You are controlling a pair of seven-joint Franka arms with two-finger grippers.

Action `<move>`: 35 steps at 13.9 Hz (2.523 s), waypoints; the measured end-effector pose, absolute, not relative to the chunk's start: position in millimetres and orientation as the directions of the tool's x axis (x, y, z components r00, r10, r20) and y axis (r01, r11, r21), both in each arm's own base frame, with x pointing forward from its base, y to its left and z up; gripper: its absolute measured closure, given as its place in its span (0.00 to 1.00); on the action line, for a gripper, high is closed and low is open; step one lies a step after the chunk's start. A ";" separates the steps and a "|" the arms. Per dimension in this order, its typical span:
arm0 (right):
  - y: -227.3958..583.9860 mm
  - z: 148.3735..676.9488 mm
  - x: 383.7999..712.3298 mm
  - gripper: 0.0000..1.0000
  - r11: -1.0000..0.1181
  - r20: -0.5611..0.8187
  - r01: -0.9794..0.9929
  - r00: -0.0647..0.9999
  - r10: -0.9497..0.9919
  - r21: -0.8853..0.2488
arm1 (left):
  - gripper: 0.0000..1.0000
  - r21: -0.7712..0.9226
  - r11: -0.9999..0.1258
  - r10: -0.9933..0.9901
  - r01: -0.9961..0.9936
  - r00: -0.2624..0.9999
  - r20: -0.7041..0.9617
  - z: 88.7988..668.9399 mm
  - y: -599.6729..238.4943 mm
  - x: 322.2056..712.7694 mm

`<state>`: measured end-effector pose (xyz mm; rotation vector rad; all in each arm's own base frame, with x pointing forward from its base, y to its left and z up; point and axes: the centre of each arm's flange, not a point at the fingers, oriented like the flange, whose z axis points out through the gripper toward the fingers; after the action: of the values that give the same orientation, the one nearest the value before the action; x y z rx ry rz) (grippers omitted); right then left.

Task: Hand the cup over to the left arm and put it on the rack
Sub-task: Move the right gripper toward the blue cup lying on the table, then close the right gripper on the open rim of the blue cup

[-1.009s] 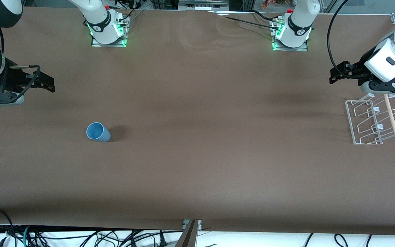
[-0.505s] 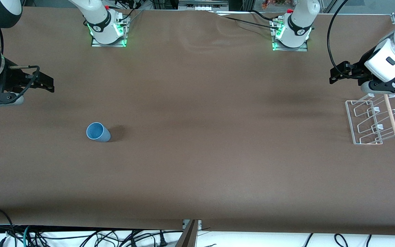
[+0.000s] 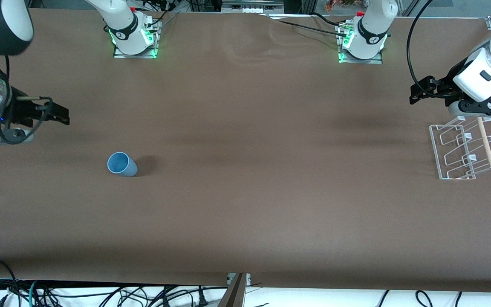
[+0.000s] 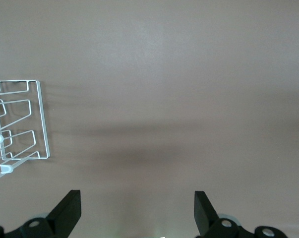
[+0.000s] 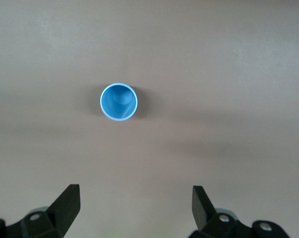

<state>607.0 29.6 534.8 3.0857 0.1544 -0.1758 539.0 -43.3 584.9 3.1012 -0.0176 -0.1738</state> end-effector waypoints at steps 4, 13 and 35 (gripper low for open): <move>31.4 469.4 625.9 0.00 -0.993 -0.123 0.108 0.987 0.101 0.045 | 0.00 0.036 -0.999 -0.013 -0.009 0.994 -0.111 585.1 -43.3 539.1; 33.5 320.2 643.9 0.00 -0.994 -0.138 0.102 0.986 0.098 0.028 | 0.00 0.036 -0.999 -0.013 -0.009 0.994 -0.111 585.3 -43.3 539.1; 29.7 253.4 637.8 0.95 -0.998 -0.195 0.015 0.981 0.025 -0.057 | 0.00 0.036 -0.999 -0.014 -0.010 0.994 -0.111 585.3 -43.5 539.1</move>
<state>637.8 29.7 253.4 3.1815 0.0321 -0.3140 539.1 -43.5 585.3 3.1012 -0.0182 -0.1725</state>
